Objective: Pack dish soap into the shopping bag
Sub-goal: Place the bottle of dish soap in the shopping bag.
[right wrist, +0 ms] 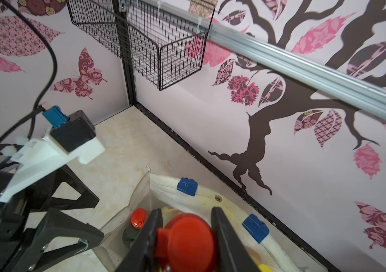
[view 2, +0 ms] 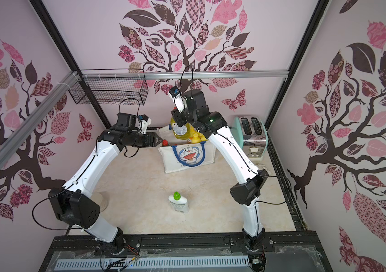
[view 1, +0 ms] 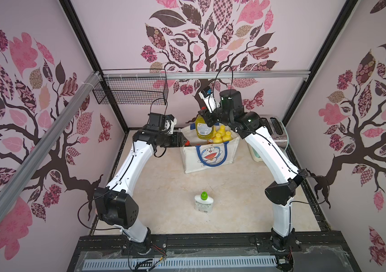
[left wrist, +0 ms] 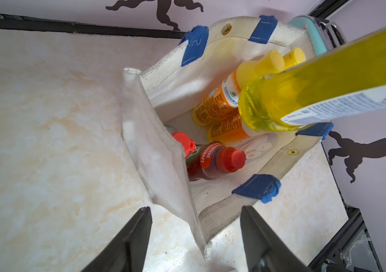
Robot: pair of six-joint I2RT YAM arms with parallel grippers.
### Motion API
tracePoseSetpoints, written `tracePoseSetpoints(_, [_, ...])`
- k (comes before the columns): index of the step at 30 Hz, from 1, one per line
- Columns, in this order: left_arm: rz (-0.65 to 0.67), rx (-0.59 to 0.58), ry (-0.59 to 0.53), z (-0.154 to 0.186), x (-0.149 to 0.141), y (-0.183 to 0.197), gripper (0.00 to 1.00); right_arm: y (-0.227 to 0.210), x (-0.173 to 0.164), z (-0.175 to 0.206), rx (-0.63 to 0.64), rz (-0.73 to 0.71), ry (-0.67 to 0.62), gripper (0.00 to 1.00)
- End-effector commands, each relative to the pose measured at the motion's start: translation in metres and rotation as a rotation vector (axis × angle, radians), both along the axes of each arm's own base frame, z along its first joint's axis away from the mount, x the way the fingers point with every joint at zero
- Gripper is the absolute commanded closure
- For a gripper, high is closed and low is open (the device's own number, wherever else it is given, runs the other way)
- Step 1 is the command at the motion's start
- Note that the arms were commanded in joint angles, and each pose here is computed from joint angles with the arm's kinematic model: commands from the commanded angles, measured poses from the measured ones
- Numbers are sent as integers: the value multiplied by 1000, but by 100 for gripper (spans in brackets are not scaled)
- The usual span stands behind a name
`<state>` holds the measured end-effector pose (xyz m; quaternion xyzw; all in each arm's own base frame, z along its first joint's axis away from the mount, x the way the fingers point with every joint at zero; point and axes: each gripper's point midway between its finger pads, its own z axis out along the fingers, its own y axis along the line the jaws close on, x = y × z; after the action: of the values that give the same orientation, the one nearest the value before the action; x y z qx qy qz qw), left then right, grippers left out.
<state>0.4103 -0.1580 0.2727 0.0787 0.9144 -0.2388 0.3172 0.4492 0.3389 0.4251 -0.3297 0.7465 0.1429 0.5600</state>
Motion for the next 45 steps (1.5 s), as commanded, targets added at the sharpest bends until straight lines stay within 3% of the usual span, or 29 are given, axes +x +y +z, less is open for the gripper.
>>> tracePoseSetpoints(1, [1, 24, -8, -2, -2, 2, 34, 7, -12, 59, 112, 59, -164, 100])
tracePoseSetpoints(7, [-8, 22, 13, -11, 0, -1, 36, 7, -9, 37, 104, 56, -121, 100])
tracePoseSetpoints(27, [-35, 7, 40, -22, -4, -12, 58, 4, -16, -30, 141, 60, 7, 100])
tracePoseSetpoints(45, [-44, 16, 47, -25, -7, -16, 88, 11, -11, -94, 131, 54, 132, 100])
